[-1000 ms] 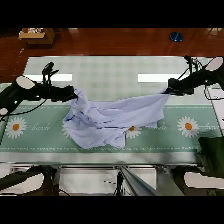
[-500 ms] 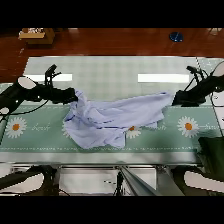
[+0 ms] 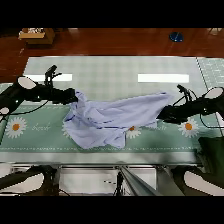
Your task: Fold the shirts.
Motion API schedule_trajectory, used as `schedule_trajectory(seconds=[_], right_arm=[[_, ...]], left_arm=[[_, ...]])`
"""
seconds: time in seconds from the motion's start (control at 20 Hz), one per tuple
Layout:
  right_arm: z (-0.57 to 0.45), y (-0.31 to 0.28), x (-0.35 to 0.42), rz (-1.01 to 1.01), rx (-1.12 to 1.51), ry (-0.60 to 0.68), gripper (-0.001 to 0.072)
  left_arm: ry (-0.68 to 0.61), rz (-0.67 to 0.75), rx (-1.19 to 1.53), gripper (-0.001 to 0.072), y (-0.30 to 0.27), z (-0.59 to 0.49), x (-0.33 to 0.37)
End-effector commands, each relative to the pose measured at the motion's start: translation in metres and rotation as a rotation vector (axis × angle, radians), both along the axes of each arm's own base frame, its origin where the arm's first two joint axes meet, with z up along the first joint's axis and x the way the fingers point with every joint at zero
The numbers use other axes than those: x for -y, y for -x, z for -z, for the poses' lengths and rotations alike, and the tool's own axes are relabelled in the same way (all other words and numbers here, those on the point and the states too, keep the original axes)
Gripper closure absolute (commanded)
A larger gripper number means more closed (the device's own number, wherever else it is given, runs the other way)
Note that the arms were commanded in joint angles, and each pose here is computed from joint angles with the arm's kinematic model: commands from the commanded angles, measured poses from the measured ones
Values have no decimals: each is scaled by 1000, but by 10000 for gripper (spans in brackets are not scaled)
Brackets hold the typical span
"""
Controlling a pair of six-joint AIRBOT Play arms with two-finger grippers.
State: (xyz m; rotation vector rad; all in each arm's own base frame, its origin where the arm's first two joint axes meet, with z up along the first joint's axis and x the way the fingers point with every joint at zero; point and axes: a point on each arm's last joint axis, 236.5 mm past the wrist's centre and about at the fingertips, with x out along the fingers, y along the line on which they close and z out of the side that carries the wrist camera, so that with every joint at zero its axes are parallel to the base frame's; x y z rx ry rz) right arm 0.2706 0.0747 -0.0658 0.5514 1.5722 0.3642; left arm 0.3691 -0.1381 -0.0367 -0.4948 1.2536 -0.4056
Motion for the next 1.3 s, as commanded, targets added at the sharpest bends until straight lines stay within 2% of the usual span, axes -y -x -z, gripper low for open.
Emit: schedule_trajectory(seconds=[0.0,0.5,0.55,0.6,0.7,0.8,0.85,0.9,0.95,1.0,1.05,1.25], right_arm=[[14,14,-16,-1,-23,-25,178],[26,12,-12,46,-18,3,187],[30,11,-10,66,-12,13,213],[35,8,-8,94,-5,27,286],[43,4,-8,132,8,43,369],[48,4,-21,111,17,44,378],[50,5,-31,92,14,39,429],[53,7,-40,73,10,35,429],[56,8,-47,50,12,39,497],[57,8,-51,36,21,46,636],[55,5,-52,34,30,44,680],[-11,-28,-47,-21,181,10,681]], left_arm=[[-1,-1,2,686,-1,0,0],[-1,-1,3,686,-1,0,0],[-1,-1,3,686,-1,0,0],[-1,-1,3,686,-1,0,0],[-1,-1,3,686,-1,0,0],[-1,-1,4,686,-1,0,0],[-1,-1,4,686,-1,0,0],[-1,-1,4,686,-1,0,0],[-1,-2,4,686,-1,0,0],[-1,-1,4,686,-1,0,0],[-1,-1,4,686,-1,0,0],[0,2,88,688,-15,-30,0]])
